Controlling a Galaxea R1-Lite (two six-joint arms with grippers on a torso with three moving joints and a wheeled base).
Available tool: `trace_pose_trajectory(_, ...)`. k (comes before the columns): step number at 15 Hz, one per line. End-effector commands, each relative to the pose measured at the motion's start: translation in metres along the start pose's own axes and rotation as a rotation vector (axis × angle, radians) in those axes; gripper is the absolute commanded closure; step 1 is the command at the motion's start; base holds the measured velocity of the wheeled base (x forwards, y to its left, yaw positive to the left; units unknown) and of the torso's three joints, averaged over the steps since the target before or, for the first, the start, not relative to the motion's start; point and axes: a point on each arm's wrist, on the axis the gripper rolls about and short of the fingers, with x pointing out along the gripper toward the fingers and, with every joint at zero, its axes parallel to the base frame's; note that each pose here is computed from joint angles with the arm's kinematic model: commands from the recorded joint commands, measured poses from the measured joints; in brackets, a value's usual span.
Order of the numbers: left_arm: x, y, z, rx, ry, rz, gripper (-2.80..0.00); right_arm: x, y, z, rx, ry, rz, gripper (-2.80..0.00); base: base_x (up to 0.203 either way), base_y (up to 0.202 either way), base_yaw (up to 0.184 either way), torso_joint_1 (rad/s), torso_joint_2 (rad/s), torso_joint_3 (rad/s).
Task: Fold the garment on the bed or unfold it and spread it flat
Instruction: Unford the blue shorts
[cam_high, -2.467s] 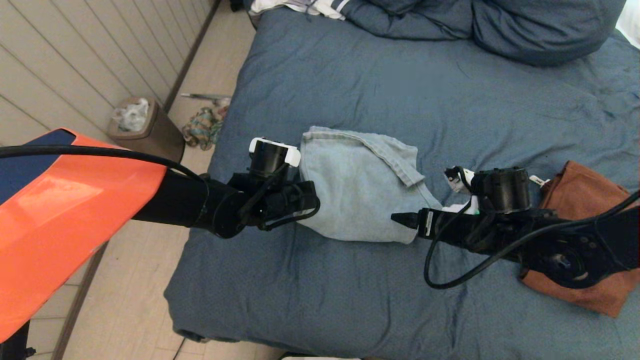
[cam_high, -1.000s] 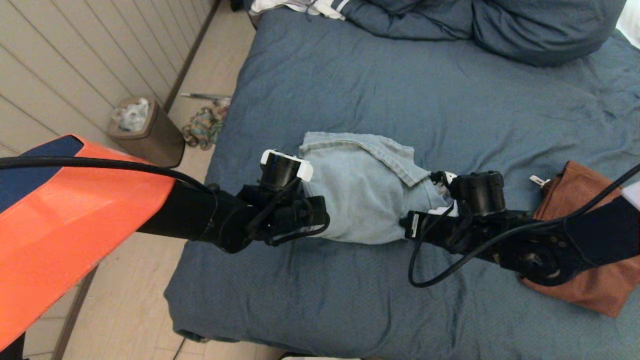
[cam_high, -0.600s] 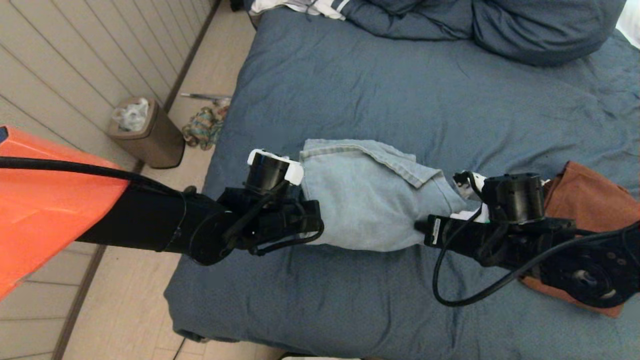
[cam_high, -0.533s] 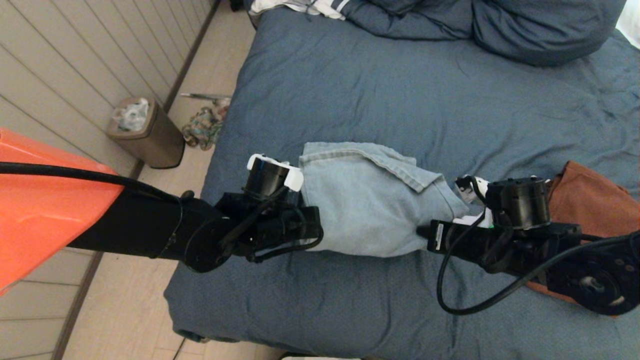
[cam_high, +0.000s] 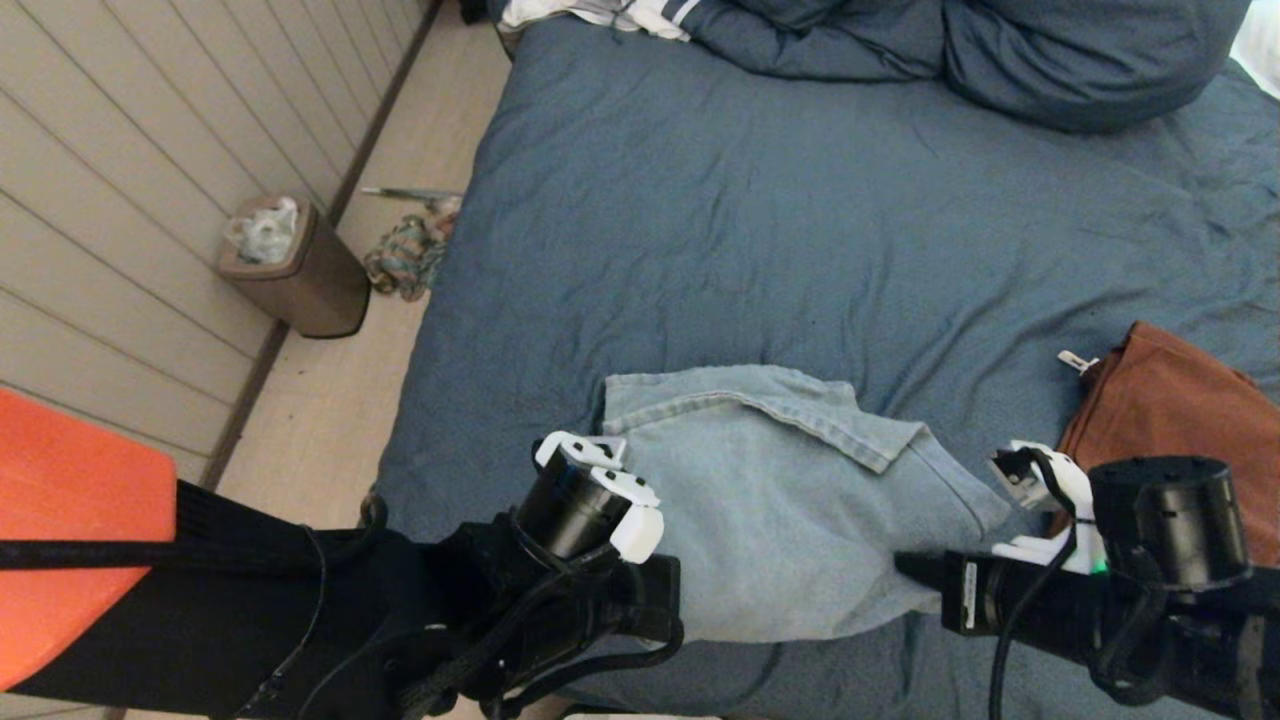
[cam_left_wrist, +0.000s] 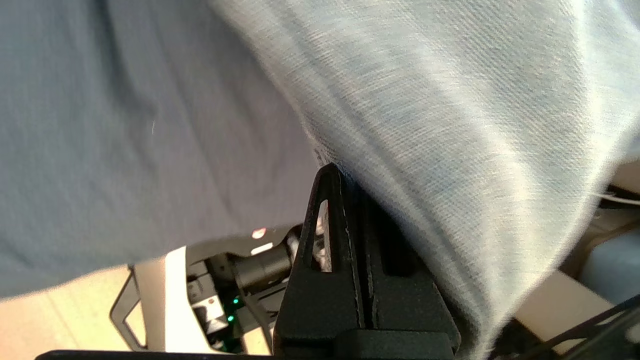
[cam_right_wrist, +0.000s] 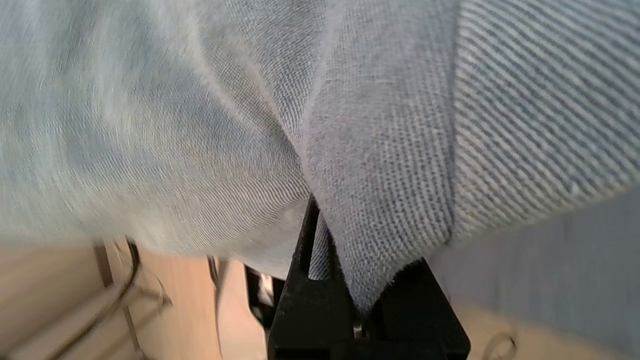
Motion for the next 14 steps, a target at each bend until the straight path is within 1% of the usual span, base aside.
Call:
trace_pose_trajectory(1,0.0,0.001,-0.021,0.021,0.029,-0.003,0.0,-0.013,-0.006,-0.02,-0.007,0.033,-0.01,0.0,0.0,0.0,0.0,0.0,0.0,0.0)
trace_pose_trajectory(3,0.007,0.001,-0.036,0.038,0.055,0.003,0.0,-0.013,-0.008,-0.028,-0.011,0.064,-0.018,0.0,0.0,0.0,0.0,0.0,0.0,0.0)
trace_pose_trajectory(6,0.012,0.003,-0.042,0.044,0.072,0.016,0.0,-0.011,-0.007,-0.03,-0.019,0.079,-0.016,0.0,0.0,0.0,0.0,0.0,0.0,0.0)
trace_pose_trajectory(7,0.012,0.003,-0.044,0.043,0.077,0.015,-2.8,-0.011,-0.007,-0.031,-0.019,0.085,-0.017,-2.8,0.0,0.0,0.0,0.0,0.0,0.0)
trace_pose_trajectory(10,0.002,0.005,-0.05,0.048,0.088,0.013,-2.8,-0.011,-0.008,-0.034,-0.02,0.094,-0.016,-2.8,0.0,0.0,0.0,0.0,0.0,0.0)
trace_pose_trajectory(12,-0.008,0.01,-0.061,0.06,0.095,0.007,-2.8,-0.013,-0.009,-0.037,-0.022,0.101,-0.017,-2.8,0.0,0.0,0.0,0.0,0.0,0.0)
trace_pose_trajectory(14,-0.017,0.01,-0.057,0.044,0.024,-0.034,-2.8,-0.017,-0.008,-0.033,-0.018,0.067,-0.013,-2.8,0.0,0.0,0.0,0.0,0.0,0.0)
